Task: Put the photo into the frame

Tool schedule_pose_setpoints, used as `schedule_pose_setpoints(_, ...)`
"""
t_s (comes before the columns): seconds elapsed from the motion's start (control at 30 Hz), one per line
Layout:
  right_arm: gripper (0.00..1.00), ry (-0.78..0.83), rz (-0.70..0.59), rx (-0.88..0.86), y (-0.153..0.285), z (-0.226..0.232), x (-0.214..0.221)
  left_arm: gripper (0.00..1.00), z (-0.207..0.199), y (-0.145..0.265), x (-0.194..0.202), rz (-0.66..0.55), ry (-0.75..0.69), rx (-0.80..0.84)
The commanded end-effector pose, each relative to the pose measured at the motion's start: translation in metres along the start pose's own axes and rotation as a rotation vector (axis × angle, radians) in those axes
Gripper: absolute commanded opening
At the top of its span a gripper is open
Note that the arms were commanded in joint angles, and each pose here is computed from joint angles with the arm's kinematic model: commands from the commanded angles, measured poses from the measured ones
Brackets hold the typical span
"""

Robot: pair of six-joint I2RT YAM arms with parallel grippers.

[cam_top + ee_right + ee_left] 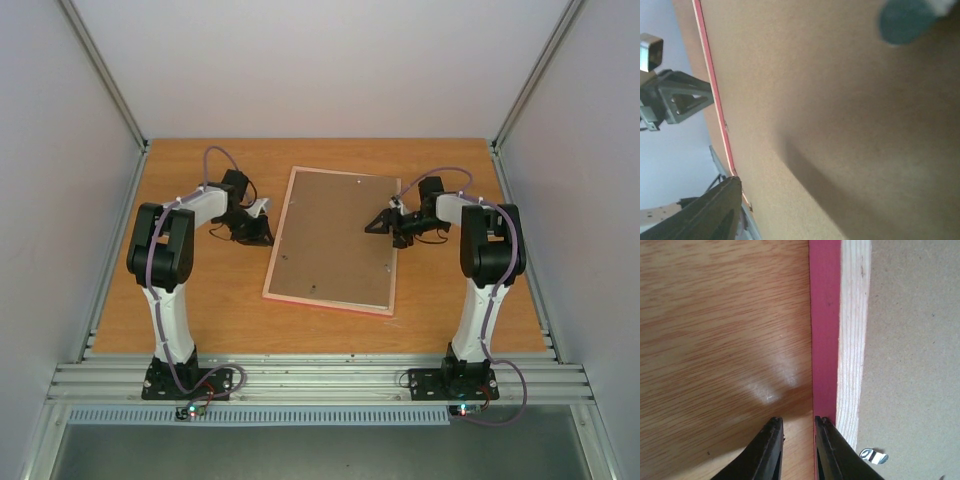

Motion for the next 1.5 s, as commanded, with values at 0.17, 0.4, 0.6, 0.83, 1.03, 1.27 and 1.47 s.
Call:
schedule_pose_setpoints(0.17, 0.79, 0.054, 0.013, 0.264, 0.027, 0.028, 0.009, 0.21, -0.003, -0.003, -0.006, 0.0, -0.016, -0.008)
schedule_pose_setpoints(0.4, 0.8, 0.089, 0.047, 0.369, 0.043, 0.037, 0.012, 0.21, -0.003, 0.003, -0.008, -0.009, -0.018, -0.032)
schedule_pose_setpoints(0.6, 0.68, 0.165, 0.067, 0.466, 0.051, 0.031, 0.021, 0.22, -0.004, 0.01, -0.008, -0.03, -0.026, -0.04)
schedule_pose_setpoints(0.83, 0.33, 0.227, 0.081, 0.462, 0.036, 0.035, 0.028, 0.23, -0.007, 0.01, -0.007, -0.035, -0.029, -0.013)
schedule_pose_setpoints(1.03, 0.21, 0.255, 0.187, 0.449, -0.002, 0.022, 0.052, 0.23, -0.009, 0.013, -0.005, -0.042, -0.038, -0.012)
schedule_pose_setpoints(1.27, 0.18, 0.265, 0.213, 0.486, -0.02, -0.004, 0.044, 0.23, -0.012, 0.02, 0.009, -0.056, -0.062, -0.007)
schedule_pose_setpoints(1.47, 0.18, 0.319, 0.219, 0.437, -0.014, 0.015, 0.041, 0.29, -0.017, 0.047, 0.018, -0.154, -0.157, -0.041)
Point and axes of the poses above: each gripper's point midway between its finger pads, its own y axis back along the fingers, its own z axis along the line the jaws close on, x = y × z, the point moved 7 cm from there along y, back along the fingers, and after that the axes turned 2 degrees about -y, right-handed, at the moved point
